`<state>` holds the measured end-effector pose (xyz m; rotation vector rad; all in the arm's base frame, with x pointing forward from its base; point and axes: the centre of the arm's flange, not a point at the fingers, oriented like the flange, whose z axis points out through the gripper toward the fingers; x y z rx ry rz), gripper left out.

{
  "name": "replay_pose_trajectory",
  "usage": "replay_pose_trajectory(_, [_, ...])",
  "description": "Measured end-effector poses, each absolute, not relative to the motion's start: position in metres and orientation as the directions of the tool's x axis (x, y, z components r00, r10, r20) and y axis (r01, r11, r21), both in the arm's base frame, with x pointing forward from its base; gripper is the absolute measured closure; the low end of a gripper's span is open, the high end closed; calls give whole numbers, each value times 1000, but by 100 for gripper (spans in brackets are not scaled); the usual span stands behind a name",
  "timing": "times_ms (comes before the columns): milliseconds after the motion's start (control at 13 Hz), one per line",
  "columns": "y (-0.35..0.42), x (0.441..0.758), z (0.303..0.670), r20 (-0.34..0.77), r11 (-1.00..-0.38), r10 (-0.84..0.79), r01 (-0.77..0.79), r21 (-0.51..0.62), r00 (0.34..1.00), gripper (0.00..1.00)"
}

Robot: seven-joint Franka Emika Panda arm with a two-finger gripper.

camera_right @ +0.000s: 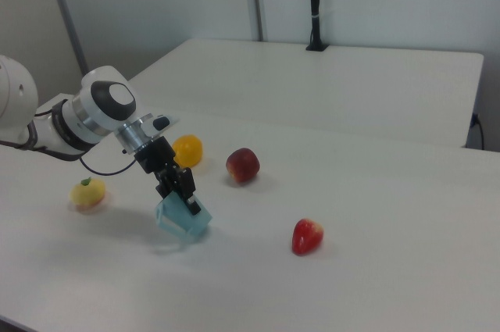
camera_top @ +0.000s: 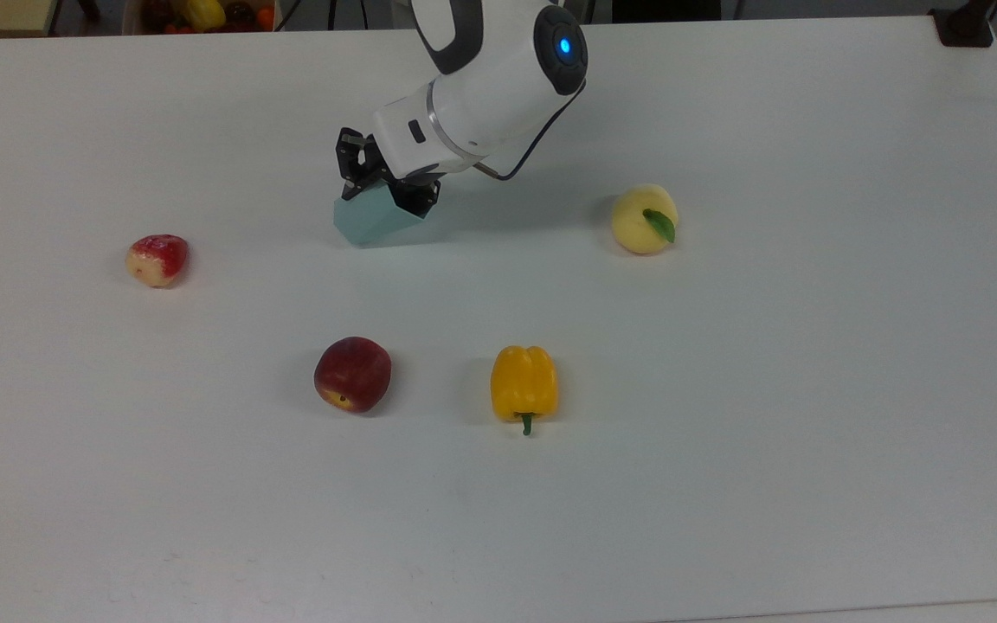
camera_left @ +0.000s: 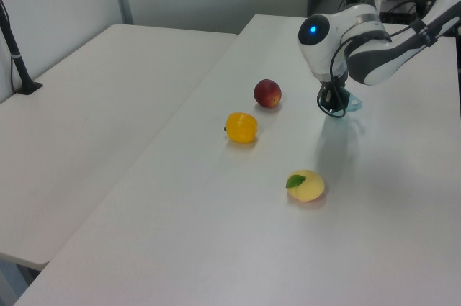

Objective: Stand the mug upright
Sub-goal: 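Rotate the held mug so its base rests on the table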

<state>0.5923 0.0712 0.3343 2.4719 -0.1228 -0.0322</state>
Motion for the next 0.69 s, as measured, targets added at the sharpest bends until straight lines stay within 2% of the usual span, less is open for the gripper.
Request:
replay_pose_trajectory(154, [70, 595, 343, -25, -829, -116, -83, 553, 993, 93])
replay_pose_trajectory(384, [63, 605, 384, -62, -922, -99, -68, 382, 993, 93])
replay_pose_trajectory(538, [51, 606, 407, -97, -966, -29, -3, 257, 995, 93])
replay_pose_trajectory(692, [39, 606, 410, -136, -984, 82, 101, 143, 987, 93])
